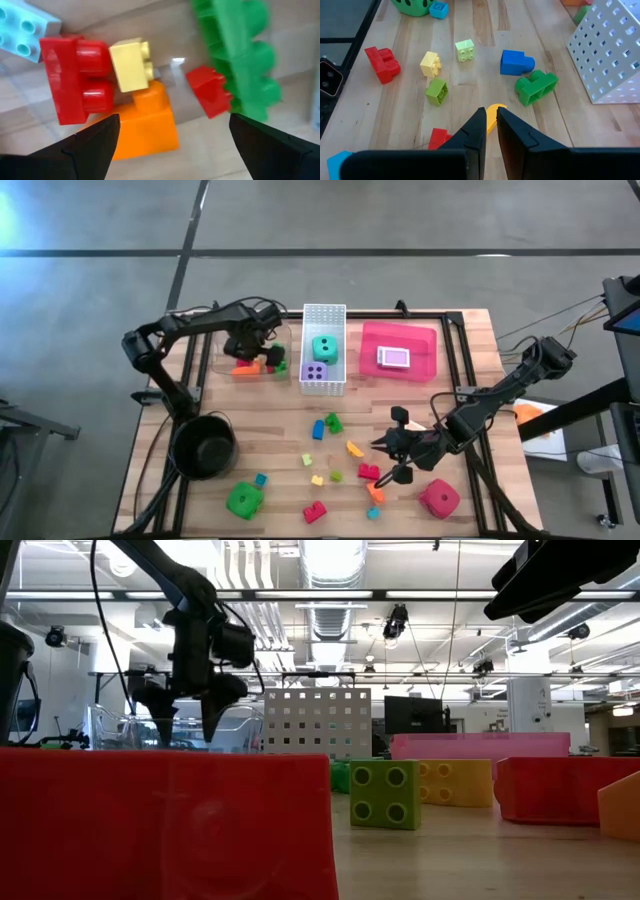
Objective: Pick & Place Toys
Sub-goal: Put the yellow game piece into the transparent bin
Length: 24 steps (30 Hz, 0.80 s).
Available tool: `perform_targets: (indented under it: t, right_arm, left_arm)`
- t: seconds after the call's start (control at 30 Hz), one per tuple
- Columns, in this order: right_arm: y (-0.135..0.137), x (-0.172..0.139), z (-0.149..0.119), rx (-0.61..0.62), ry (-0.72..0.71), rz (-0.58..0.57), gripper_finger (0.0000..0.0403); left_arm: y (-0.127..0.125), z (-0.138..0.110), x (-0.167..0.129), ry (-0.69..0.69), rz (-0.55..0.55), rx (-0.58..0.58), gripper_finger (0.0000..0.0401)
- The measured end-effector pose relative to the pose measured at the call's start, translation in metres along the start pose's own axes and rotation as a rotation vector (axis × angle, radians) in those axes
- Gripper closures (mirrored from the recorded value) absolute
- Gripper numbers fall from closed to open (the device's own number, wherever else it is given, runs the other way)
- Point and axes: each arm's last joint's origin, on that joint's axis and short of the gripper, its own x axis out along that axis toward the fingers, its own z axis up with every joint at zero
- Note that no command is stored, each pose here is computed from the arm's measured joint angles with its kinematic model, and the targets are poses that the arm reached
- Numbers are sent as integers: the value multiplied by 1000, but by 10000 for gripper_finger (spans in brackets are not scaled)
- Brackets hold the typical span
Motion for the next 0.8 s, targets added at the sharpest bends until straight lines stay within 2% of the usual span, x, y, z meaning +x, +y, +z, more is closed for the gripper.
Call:
perform_targets:
  t: [0.27,0.6,0.7,0.8]
  right_arm:
    - [0,1,0,31,-2,-10,365]
    - [2,19,-9,6,37,-66,363]
    - [1,26,-12,4,54,-82,348]
    - [0,35,-13,15,56,-96,309]
  left_arm:
    - [-10,-17,-38,-176,7,85,22]
    - [-40,-80,-74,-270,-143,286,22]
    - [-48,-98,-78,-275,-174,333,22]
    - [-58,-114,-79,-276,-202,386,22]
